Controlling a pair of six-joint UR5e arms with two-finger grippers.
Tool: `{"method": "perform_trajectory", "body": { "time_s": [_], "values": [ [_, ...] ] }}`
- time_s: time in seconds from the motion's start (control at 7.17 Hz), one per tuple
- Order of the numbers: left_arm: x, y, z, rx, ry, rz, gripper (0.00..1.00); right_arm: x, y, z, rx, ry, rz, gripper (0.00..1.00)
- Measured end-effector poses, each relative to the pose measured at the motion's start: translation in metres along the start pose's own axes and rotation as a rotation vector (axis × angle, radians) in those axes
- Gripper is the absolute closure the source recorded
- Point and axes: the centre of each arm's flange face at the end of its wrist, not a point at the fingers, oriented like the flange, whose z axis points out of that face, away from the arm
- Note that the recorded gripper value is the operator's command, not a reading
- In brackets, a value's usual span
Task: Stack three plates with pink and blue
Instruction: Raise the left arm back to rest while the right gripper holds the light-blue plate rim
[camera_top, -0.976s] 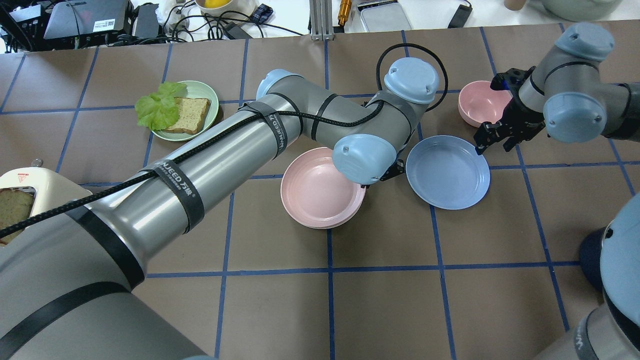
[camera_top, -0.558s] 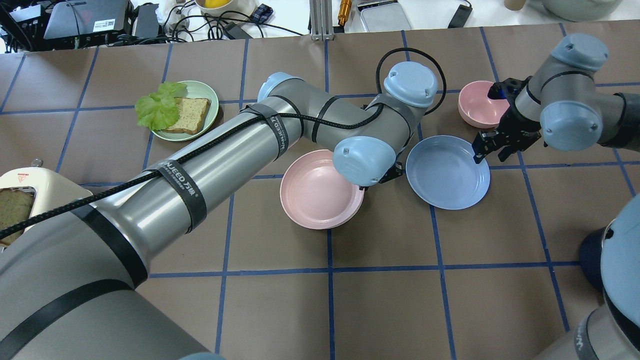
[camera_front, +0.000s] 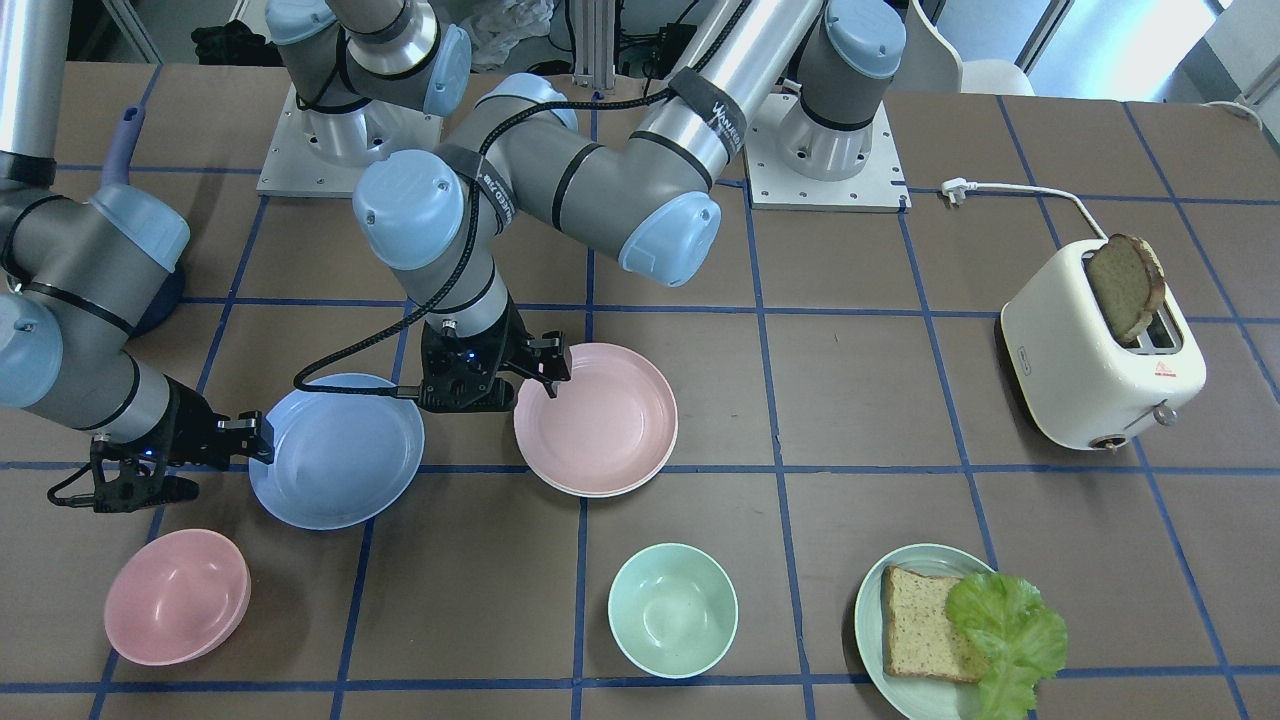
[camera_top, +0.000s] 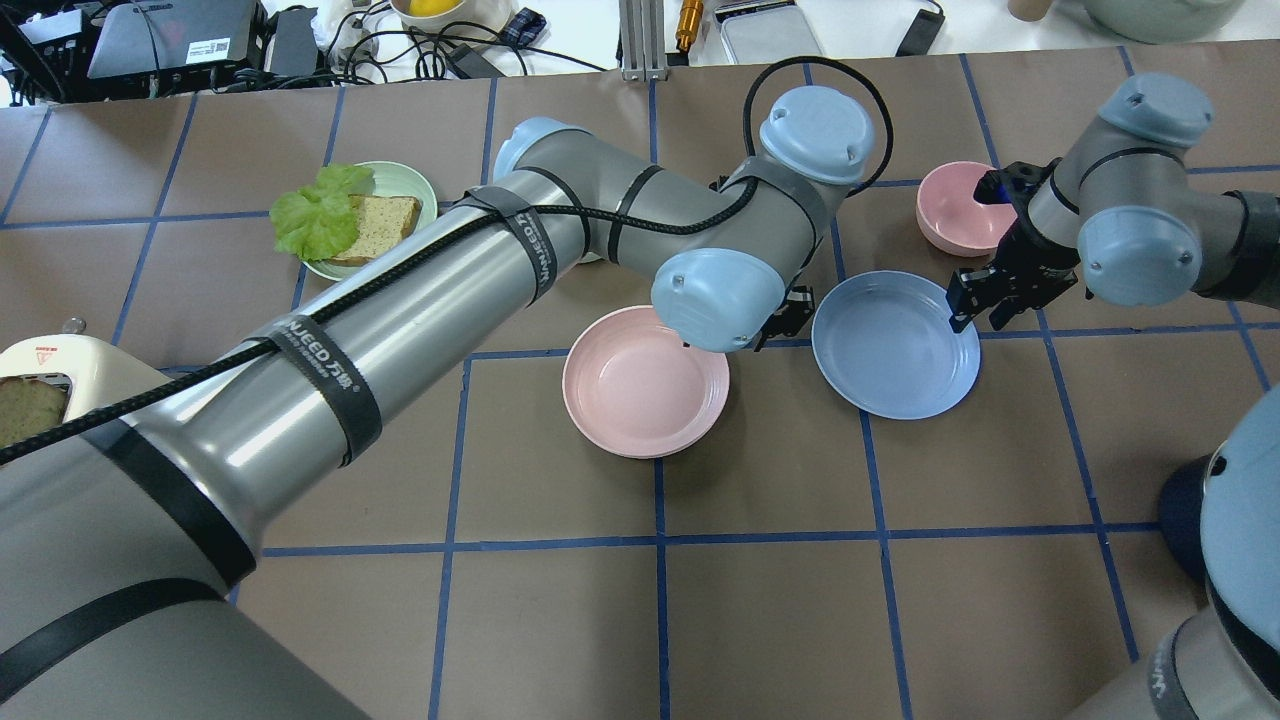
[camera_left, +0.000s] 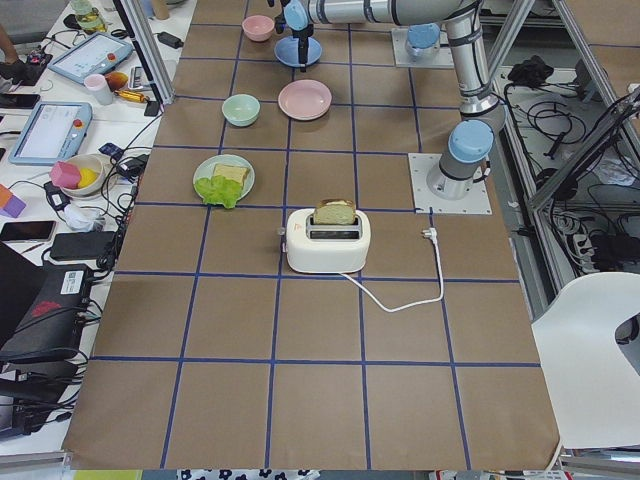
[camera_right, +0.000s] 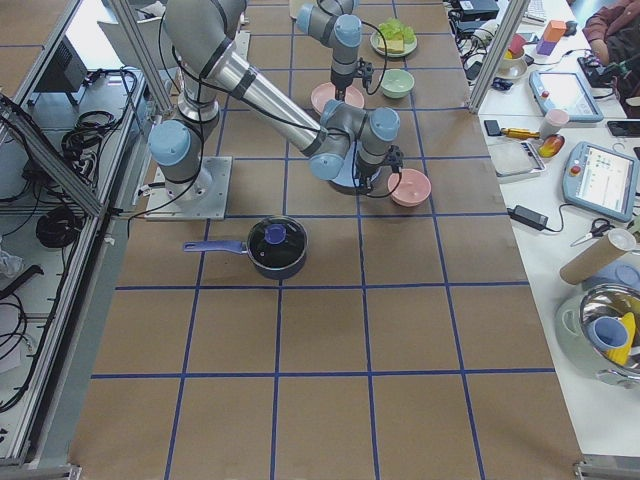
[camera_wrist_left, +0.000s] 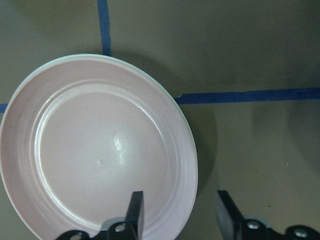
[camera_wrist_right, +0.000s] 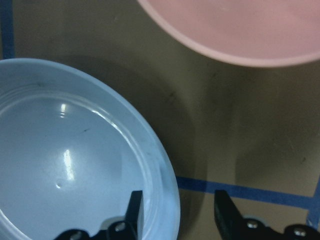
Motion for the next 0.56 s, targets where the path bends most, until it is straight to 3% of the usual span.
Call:
{"method": "perform_trajectory", "body": {
  "time_s": [0.56],
  "values": [
    [-0.172, -0.051, -0.142, -0.035, 0.151, -0.198, 0.0, 0.0, 0.0, 0.004, -0.007, -0.004, 0.001, 0.49]
  ]
}}
